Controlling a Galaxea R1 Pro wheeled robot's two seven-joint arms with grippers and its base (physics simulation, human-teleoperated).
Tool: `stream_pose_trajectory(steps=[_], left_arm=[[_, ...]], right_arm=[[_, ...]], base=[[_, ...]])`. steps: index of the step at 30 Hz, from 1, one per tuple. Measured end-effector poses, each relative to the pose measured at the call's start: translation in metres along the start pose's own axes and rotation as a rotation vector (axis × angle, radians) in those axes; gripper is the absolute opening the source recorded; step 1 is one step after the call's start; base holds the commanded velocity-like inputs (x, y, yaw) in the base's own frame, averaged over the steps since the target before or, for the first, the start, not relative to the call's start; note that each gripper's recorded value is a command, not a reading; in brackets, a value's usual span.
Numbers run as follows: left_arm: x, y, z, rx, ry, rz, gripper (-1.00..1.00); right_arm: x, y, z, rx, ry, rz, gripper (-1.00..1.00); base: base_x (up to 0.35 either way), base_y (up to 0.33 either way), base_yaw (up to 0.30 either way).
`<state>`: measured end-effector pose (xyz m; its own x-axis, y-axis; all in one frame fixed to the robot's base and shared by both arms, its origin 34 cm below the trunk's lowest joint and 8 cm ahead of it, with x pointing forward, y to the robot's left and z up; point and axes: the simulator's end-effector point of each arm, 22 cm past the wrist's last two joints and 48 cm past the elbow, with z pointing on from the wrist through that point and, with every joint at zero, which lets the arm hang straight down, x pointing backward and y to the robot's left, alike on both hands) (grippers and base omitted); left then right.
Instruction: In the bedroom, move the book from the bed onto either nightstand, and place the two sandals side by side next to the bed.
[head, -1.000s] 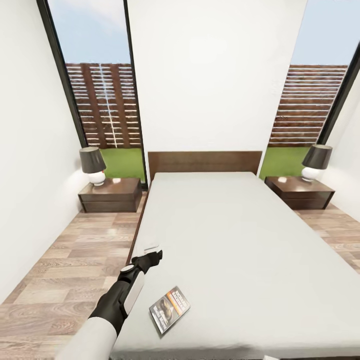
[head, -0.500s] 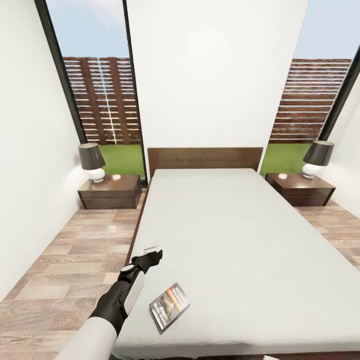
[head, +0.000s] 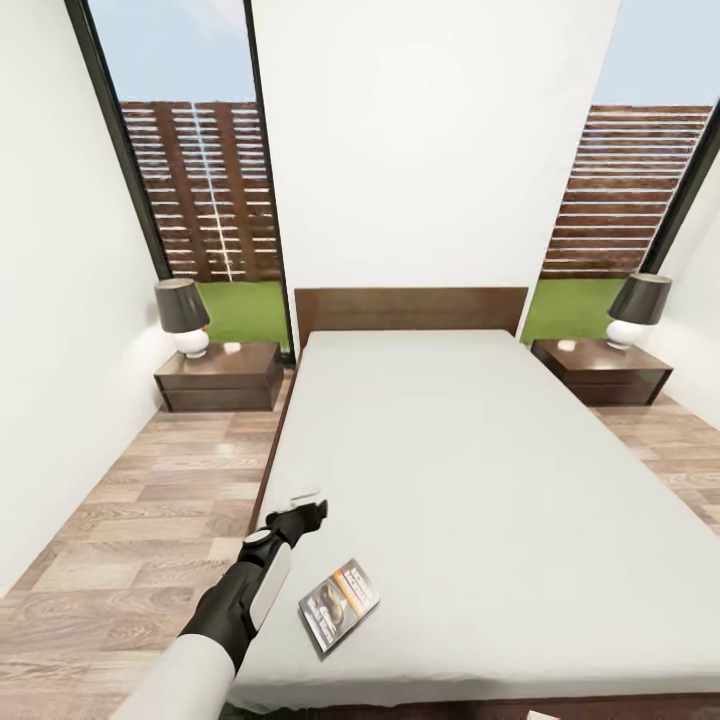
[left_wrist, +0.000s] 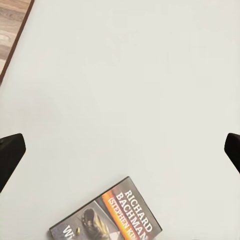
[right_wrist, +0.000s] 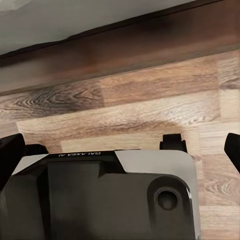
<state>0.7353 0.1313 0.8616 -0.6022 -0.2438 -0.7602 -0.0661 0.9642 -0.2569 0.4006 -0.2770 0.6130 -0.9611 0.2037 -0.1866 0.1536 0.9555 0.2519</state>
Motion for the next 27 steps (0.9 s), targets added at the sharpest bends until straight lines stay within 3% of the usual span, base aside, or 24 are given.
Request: stream_pose_trajectory(steps=[22,27], left_arm=[[0.019,0.003,0.009,-0.004,0.036,0.005,1.0],[0.024,0.003,0.011,-0.003,0.044,0.009,1.0]], right_arm=[[0.011,-0.011,0.004,0.011,0.028,0.01,1.0],[0.01,-0.005,0.0,-0.067,0.03,0.015,1.0]], base=[[0.0,0.0,0.0],[0.0,0.0,0.0]])
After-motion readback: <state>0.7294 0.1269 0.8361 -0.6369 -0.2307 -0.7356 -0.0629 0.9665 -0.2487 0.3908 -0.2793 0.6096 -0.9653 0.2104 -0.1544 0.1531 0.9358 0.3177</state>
